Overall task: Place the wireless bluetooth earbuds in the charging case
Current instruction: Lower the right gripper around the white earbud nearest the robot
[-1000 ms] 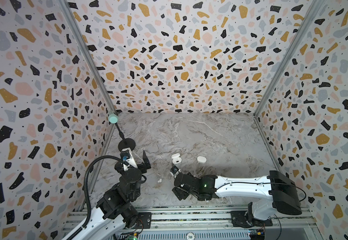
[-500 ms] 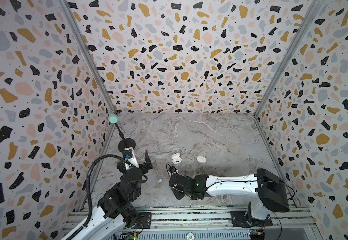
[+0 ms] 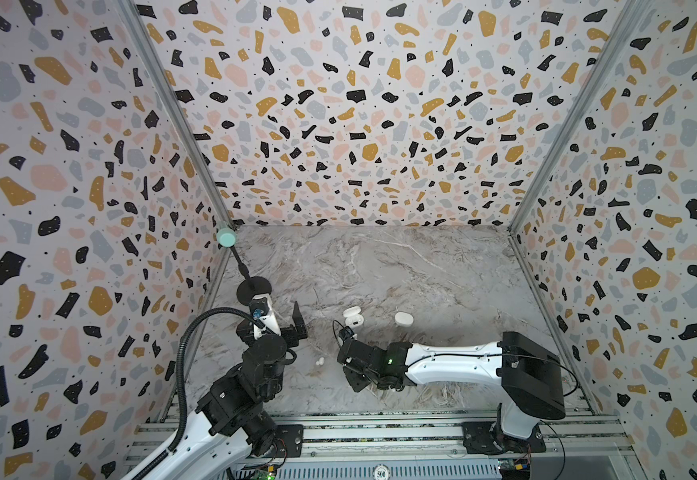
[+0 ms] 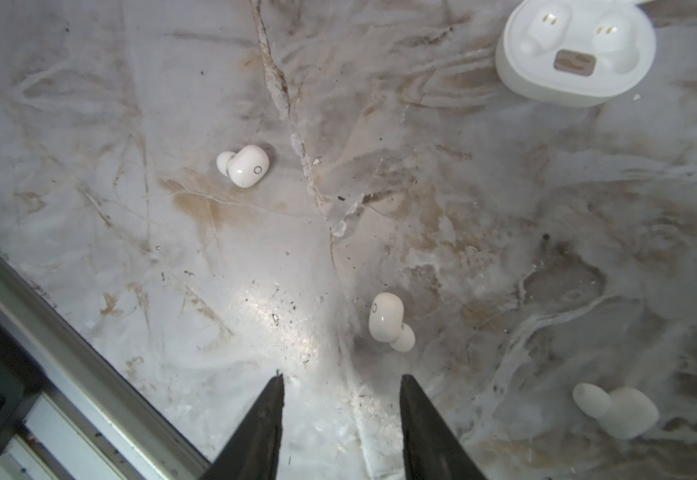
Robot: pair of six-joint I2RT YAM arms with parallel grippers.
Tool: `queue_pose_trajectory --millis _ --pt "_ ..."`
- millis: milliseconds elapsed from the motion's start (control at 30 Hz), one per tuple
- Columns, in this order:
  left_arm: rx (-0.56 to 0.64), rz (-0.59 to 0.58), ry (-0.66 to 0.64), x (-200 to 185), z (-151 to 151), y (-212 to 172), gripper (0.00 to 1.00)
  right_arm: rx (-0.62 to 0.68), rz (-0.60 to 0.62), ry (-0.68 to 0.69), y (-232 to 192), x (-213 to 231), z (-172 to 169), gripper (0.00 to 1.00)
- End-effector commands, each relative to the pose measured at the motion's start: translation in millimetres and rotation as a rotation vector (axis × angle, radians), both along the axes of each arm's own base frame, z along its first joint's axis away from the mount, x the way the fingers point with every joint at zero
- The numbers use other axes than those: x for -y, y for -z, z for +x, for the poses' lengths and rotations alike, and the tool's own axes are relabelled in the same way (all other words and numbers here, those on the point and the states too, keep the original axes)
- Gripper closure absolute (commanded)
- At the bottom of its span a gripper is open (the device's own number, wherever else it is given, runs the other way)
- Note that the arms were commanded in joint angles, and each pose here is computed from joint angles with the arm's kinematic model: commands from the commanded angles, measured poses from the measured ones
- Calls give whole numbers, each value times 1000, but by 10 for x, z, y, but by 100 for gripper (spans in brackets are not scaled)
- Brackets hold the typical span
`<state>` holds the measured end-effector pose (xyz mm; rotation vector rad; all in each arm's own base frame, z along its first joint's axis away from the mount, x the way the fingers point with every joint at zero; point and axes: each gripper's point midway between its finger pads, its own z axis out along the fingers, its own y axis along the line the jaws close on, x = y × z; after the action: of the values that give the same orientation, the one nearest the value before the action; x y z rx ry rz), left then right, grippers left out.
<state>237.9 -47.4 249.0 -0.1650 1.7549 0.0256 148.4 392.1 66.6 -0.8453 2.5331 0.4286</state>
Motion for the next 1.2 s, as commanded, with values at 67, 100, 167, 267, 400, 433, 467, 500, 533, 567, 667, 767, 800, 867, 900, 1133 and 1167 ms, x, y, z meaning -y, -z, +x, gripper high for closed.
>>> queue_pose_trajectory --millis 67,100,167,267,400,433,467,500,533,567,667,767,800,867,900,1133,1167 --pt "24 -11 2 10 19 -42 0 6 28 -2 -84 -129 65 59" --pt "23 -11 2 11 19 -41 0 6 26 -4 -77 -132 67 59" --pt "24 -11 6 17 19 -42 0 6 23 -6 -57 -143 76 60" --pt "22 -11 10 26 21 -35 0 4 18 1 -30 -141 99 61" --pt "21 -10 11 27 22 -32 0 1 16 11 2 -133 122 62" --pt "21 -9 13 30 21 -33 0 0 15 14 5 -126 127 62" --pt "21 -10 13 29 21 -30 0 1 15 17 10 -126 139 62" --pt "22 -11 13 30 22 -37 0 2 16 17 13 -133 139 63" --pt "22 -11 15 34 22 -35 0 0 12 15 30 -133 136 63" --pt "22 -11 16 35 20 -37 0 0 10 15 41 -133 137 63" --pt "21 -10 17 38 22 -35 0 -2 0 13 73 -134 141 64" --pt "22 -12 19 39 21 -36 0 -5 -8 17 109 -119 144 64" --pt "22 -13 20 42 21 -36 0 -5 -8 19 110 -118 143 65" --pt "23 -13 21 43 21 -37 0 -7 -8 20 128 -110 147 65" --pt "21 -11 21 43 21 -32 0 -8 -8 20 129 -111 145 65" --pt "18 -10 28 59 25 -25 0 -4 -10 26 142 -96 173 67" --pt "18 -9 28 58 25 -24 0 -6 -13 25 155 -96 169 67"
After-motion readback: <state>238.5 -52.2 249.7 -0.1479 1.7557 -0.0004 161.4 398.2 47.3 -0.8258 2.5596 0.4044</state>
